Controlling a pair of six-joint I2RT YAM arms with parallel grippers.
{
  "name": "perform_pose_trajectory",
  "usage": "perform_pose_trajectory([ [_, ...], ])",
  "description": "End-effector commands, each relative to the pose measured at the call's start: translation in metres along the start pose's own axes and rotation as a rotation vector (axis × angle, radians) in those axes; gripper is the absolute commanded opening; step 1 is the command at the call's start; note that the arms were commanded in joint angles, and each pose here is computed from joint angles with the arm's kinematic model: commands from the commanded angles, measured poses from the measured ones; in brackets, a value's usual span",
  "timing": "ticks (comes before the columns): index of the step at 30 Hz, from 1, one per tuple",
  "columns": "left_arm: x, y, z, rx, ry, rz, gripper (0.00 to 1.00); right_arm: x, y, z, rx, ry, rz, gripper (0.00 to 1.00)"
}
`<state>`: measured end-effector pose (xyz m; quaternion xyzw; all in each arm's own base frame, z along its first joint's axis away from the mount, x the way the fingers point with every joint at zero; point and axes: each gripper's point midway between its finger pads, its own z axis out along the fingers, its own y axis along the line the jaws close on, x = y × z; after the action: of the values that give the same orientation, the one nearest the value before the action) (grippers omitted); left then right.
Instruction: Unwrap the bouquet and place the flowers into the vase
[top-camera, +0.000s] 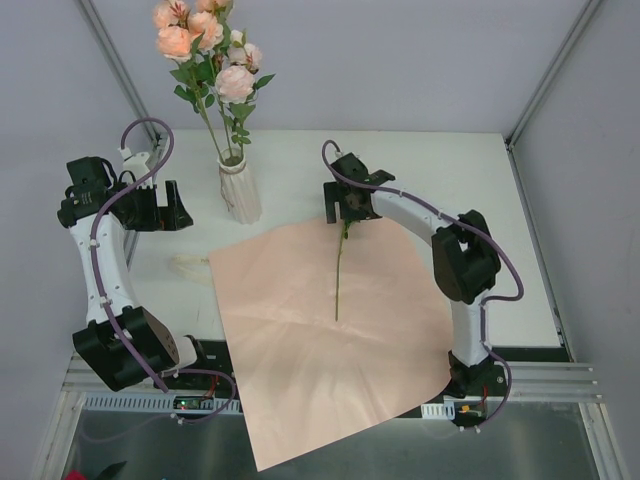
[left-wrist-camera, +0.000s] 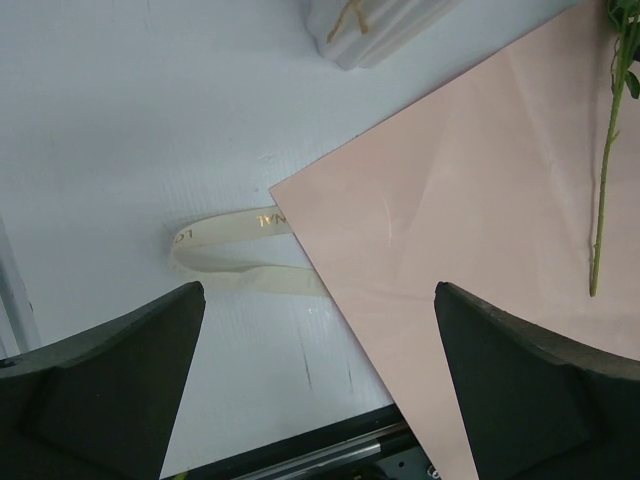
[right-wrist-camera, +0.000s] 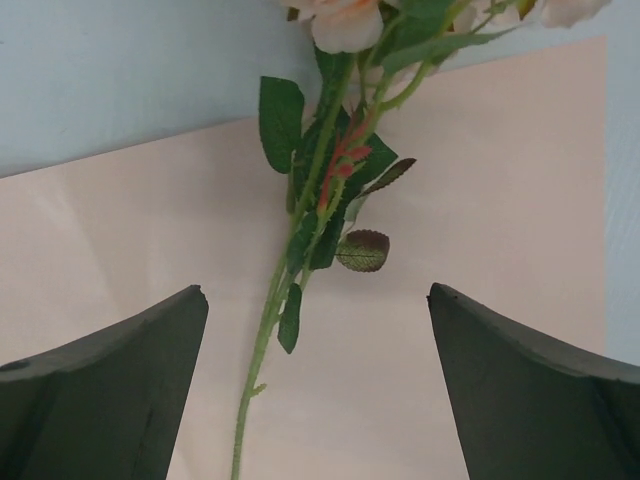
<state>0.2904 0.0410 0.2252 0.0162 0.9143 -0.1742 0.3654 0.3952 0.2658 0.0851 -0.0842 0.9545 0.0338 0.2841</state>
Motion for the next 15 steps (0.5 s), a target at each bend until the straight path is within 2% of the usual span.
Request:
perform_pose_trajectory([
  [1,0.003,0.006,-0.002,-0.027,0.002,0.005,0.99,-0.01,-0.015,-0.005,0.107,-0.008,0.076,0.95],
  [8,0.003,0.005,-0.002,-0.022,0.001,0.013,0.99,-0.001,-0.012,0.018,0.128,0.012,0.118,0.89],
  [15,0.004,0.023,0.003,-0.077,0.042,0.007,0.99,-0.004,0.001,0.042,0.111,-0.002,0.195,0.75],
])
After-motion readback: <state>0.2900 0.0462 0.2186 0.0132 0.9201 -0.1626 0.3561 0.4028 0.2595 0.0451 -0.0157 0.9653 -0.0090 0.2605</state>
